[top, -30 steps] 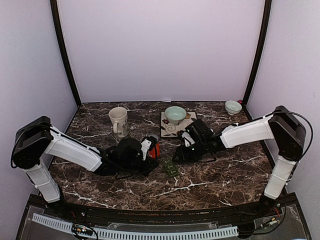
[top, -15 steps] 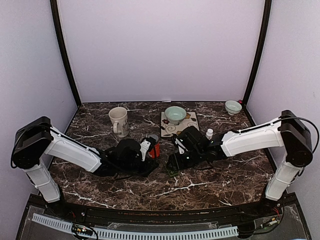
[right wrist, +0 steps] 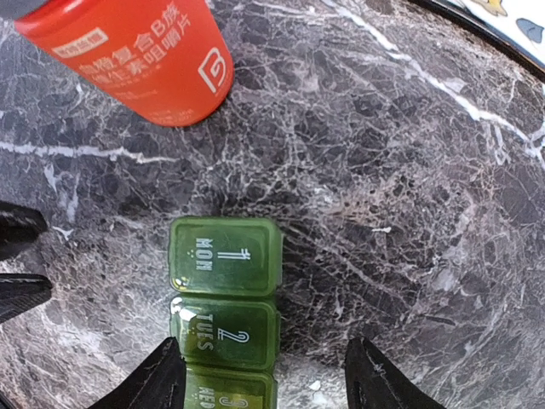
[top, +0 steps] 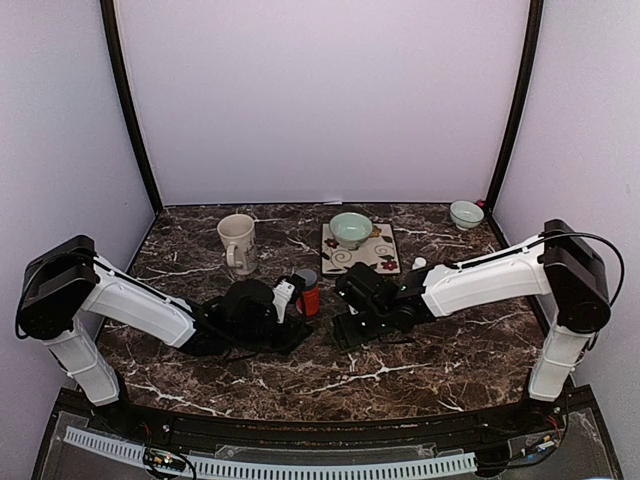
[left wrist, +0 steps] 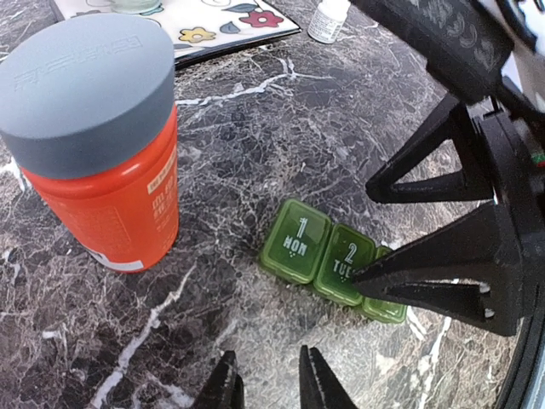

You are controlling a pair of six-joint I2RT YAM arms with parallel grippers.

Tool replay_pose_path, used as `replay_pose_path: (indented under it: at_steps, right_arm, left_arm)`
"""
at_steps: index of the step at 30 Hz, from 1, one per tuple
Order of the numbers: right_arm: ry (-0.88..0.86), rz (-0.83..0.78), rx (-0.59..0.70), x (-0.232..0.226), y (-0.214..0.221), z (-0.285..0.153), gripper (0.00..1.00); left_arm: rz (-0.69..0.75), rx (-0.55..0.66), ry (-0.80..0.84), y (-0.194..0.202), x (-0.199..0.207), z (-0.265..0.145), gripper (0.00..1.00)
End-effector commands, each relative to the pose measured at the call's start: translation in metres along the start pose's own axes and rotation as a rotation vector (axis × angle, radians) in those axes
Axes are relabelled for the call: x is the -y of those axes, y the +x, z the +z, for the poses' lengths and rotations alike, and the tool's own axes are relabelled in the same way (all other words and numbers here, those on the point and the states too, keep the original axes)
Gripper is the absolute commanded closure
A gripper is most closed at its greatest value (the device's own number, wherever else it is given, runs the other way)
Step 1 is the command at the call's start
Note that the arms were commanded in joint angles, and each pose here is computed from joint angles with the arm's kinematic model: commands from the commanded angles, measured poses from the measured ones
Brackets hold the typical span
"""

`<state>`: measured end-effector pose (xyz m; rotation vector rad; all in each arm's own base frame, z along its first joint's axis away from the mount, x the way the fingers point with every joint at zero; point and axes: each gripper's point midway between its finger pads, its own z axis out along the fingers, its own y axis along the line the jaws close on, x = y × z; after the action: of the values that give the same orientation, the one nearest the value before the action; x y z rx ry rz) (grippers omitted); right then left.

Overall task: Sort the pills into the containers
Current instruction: Pick up the pill container from the center of the board.

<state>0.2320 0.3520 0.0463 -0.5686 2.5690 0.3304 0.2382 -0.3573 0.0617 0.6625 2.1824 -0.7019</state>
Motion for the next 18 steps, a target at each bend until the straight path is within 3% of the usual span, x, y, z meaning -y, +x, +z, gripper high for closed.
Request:
replay_pose_path:
  at_steps: [1,18]
  right_arm:
    - [0.014,-0.022,0.009,-0.005,-0.001,0.001,0.35]
    - [-0.026,-0.059,-0.026,-0.018,0.012,0.002,0.35]
  left_arm:
    - [-0.004,0.050,0.007,-0.014,0.001,-0.009,0.74]
    - [-0.014,0.037,0.018,-0.013,0.002,-0.005,0.59]
